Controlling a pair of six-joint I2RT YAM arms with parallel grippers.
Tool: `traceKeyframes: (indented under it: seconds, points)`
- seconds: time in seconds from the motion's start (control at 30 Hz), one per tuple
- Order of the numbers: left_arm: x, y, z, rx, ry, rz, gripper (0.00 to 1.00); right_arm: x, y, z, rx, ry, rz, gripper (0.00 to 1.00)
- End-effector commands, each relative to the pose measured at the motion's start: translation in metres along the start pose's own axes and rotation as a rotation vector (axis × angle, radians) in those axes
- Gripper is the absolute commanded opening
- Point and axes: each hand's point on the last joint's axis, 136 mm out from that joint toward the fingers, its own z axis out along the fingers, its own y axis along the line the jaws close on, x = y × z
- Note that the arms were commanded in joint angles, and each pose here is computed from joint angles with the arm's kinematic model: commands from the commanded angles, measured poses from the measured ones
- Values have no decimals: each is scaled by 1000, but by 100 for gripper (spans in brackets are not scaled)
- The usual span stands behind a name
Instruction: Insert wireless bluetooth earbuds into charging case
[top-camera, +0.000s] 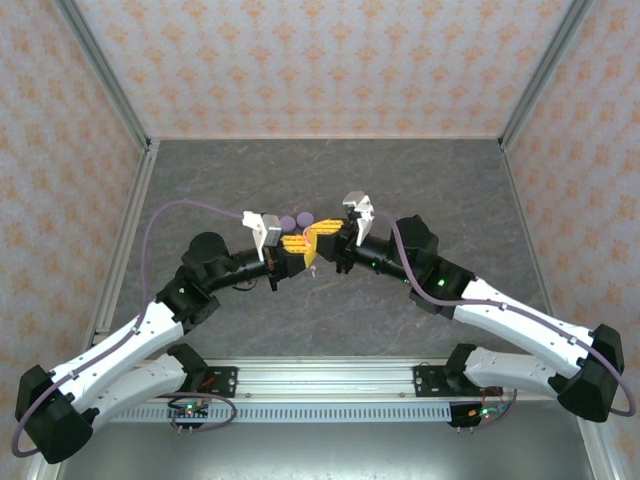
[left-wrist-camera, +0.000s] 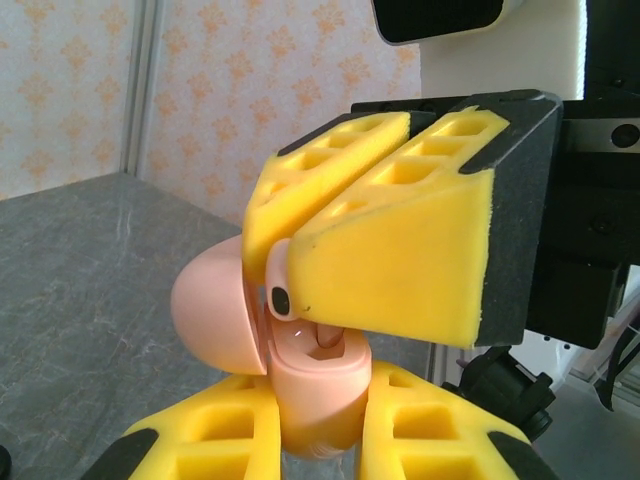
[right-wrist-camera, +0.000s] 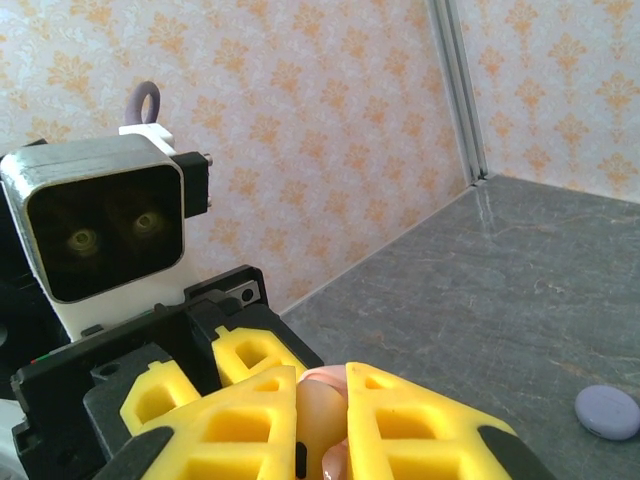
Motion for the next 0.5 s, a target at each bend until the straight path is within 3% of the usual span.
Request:
traceKeyframes:
  seconds: [0.0, 0.27, 0.47]
  points:
    - [-35, -22, -6, 72, -118, 72, 0, 8, 12, -3, -73, 12, -1, 15]
    - [-36, -23, -6, 75, -119, 72, 0, 13, 12, 0, -83, 33, 8, 16]
    - [-35, -22, -6, 73, -114, 76, 0, 10, 12, 2, -78, 48, 22, 23]
